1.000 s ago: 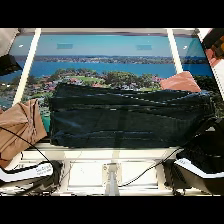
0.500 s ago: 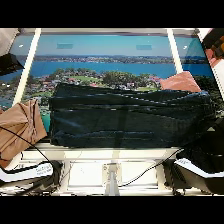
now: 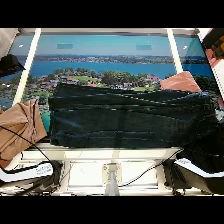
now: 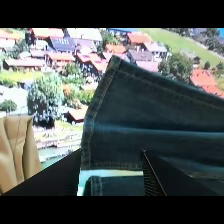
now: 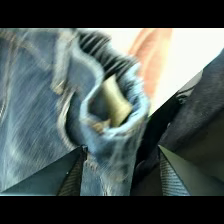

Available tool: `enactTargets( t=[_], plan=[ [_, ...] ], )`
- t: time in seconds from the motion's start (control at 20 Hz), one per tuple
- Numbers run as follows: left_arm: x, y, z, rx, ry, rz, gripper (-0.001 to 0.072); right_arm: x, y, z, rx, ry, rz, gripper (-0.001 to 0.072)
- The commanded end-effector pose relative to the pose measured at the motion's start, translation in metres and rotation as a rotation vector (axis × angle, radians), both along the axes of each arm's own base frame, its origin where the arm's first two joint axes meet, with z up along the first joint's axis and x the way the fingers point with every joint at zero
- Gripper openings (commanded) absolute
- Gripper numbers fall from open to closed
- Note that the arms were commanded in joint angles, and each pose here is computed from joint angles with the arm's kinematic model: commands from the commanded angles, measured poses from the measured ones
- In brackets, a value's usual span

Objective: Fold the clothes and pants, and hang the long-sleeved shirts on hangers.

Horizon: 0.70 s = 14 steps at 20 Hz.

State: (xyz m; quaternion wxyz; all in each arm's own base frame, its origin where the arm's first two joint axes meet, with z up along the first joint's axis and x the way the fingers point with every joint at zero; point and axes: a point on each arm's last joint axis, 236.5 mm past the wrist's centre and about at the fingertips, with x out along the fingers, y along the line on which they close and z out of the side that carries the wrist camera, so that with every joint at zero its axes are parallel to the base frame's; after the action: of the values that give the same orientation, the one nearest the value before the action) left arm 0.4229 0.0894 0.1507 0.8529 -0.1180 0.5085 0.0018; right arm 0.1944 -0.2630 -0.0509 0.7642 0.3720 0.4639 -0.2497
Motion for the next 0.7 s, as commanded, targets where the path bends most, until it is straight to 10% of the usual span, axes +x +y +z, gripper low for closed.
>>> enactTargets(
  t=[0.0,0.15,0.55,0.65],
  plan=[
    [-0.013,0.001,-0.03,-0.008,0.088,0.005,0.041,-0.001,-0.009,-0.01,0.001,-0.01,-0.132,0.0448],
    [-0.046,-0.008,-0.078,-0.067,0.244,0.004,0.0411,-0.004,-0.006,-0.018,0.0,-0.002,-0.135,0.0033],
    [-0.143,-0.02,-0.124,-0.183,0.267,0.178,0.0412,0.006,-0.011,-0.011,-0.019,-0.055,-0.14,0.0036],
    [-0.175,-0.038,-0.145,-0.232,0.336,0.229,0.0553,0.006,-0.012,-0.011,-0.02,-0.055,-0.141,0.0037]
  ],
)
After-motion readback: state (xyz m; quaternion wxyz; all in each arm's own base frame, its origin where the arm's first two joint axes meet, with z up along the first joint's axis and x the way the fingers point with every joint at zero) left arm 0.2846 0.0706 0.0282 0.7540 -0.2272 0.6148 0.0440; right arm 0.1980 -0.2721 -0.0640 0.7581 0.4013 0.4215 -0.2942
